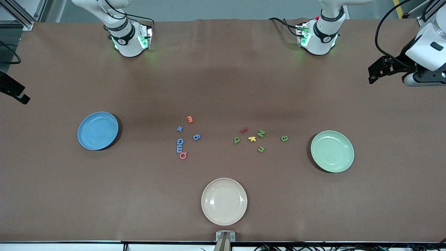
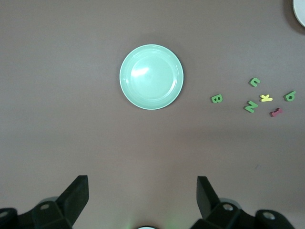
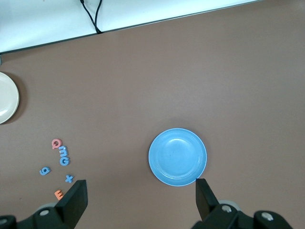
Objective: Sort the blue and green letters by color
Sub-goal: 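Move both grippers out from rest toward the letter piles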
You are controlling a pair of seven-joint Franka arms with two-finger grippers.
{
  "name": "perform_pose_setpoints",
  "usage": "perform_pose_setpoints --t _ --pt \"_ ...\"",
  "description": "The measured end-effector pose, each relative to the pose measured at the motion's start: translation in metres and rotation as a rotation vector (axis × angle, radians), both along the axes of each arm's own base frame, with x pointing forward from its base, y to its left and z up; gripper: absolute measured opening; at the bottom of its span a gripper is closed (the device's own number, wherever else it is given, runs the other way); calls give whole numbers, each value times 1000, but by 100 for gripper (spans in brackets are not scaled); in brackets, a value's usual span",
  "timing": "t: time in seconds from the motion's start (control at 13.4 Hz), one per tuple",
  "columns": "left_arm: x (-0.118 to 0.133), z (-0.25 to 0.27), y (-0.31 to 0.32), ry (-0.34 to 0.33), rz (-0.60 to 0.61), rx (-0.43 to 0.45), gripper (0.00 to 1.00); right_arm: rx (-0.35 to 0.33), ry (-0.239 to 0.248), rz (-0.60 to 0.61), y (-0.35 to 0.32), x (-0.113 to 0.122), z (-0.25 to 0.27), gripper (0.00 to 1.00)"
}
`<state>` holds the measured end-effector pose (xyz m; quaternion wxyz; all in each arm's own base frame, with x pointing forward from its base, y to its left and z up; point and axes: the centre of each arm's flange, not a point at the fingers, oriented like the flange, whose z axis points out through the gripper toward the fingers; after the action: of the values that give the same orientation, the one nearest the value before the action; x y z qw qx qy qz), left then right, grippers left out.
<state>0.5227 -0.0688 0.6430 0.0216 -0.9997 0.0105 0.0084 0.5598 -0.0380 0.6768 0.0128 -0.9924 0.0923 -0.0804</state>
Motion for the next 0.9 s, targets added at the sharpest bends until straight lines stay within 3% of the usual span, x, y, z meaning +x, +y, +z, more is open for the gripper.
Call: perform_pose_setpoints --t 0.52,0.9 --pt "6 -10 4 19 8 0 100 0 4 2 1 0 -1 100" --pt "56 -93 -15 76 14 -7 100 3 37 33 18 9 -17 100"
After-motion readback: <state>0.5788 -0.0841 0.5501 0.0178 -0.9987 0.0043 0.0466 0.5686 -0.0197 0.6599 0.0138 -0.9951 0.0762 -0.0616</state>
